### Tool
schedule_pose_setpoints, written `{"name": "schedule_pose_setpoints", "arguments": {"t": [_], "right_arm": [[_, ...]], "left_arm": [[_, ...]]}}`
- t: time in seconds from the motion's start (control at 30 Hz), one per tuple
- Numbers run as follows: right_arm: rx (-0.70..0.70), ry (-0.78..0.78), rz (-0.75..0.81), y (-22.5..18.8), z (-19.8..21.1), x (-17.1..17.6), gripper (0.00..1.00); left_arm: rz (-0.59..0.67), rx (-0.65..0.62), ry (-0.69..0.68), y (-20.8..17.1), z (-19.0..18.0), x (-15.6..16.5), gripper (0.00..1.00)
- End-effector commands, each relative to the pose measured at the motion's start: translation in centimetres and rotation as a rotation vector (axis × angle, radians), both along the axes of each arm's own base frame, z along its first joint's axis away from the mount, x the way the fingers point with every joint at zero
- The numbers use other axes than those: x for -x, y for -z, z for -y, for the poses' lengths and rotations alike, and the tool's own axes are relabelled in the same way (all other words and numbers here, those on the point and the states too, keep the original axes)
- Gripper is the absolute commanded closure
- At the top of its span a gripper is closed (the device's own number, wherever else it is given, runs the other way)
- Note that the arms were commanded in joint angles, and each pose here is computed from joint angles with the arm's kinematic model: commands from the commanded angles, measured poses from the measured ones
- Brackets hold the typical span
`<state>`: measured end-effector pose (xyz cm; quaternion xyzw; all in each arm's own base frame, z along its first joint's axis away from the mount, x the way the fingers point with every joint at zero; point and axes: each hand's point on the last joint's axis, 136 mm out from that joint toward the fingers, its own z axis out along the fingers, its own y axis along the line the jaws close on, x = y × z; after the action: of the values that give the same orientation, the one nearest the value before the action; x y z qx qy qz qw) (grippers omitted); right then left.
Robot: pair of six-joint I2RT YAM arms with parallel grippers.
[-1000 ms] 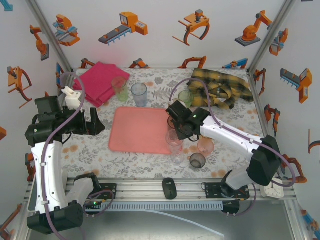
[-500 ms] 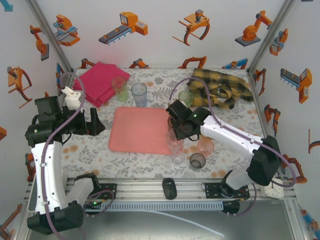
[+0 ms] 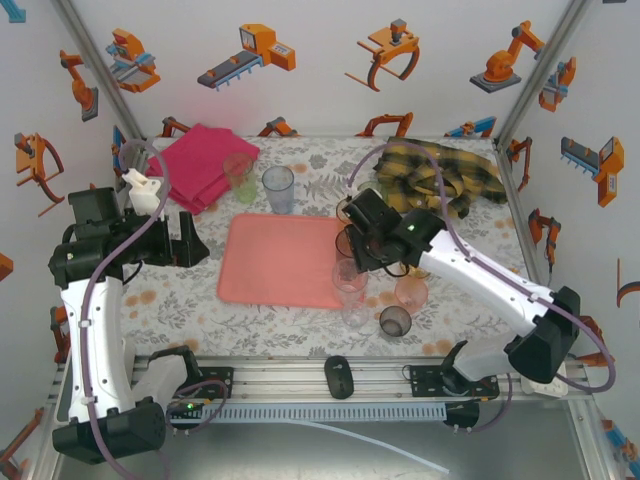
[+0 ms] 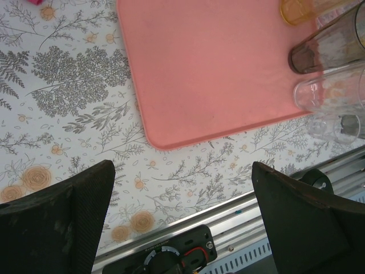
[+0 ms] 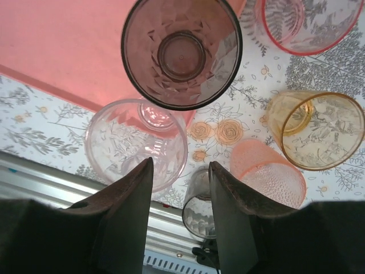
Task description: Place the glasses into the tray
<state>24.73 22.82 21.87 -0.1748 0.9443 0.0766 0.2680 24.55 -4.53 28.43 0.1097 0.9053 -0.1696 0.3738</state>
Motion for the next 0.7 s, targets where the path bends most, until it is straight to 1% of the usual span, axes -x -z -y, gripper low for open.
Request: {"name": "schedule_pose_setpoints", "arguments": {"t": [0.0,0.07,0.13,0.2,0.33,0.5,0.67], "right_arm": [[-0.039,-0.001,0.057,-3.5,0.1,0.0,0.55],[-0.054,-0.017,0.088,-5.1,-0.7,-0.7,0.54],[-0.069,-0.05,0.111,-6.4,-1.9,-1.5,0.56],[-0.096,-0.081,0.138,-7.8,-3.5,-2.7,0.56],[-0.156,-0.161,0.137,-9.1,-7.9,-5.6,0.53],[-0.166,-0.223,0.138,-8.9,-12.3,-9.6,0.49],[-0.154,-0.224,0.137,-6.4,-14.7,-13.9,0.49]], "left_arm": [[0.021,-0.008,0.022,-0.7,0.2,0.1,0.03],[0.016,-0.014,0.022,-0.5,0.1,0.1,0.03],[0.013,-0.018,0.023,-0.4,0.1,0.0,0.03],[0.013,-0.02,0.022,-0.4,0.1,0.0,0.03],[0.015,-0.026,0.013,-0.5,-0.1,0.1,0.03],[0.01,-0.048,0.015,0.0,-0.2,0.5,0.03],[0.0,-0.068,0.016,0.3,-0.4,0.6,0.03]]}}
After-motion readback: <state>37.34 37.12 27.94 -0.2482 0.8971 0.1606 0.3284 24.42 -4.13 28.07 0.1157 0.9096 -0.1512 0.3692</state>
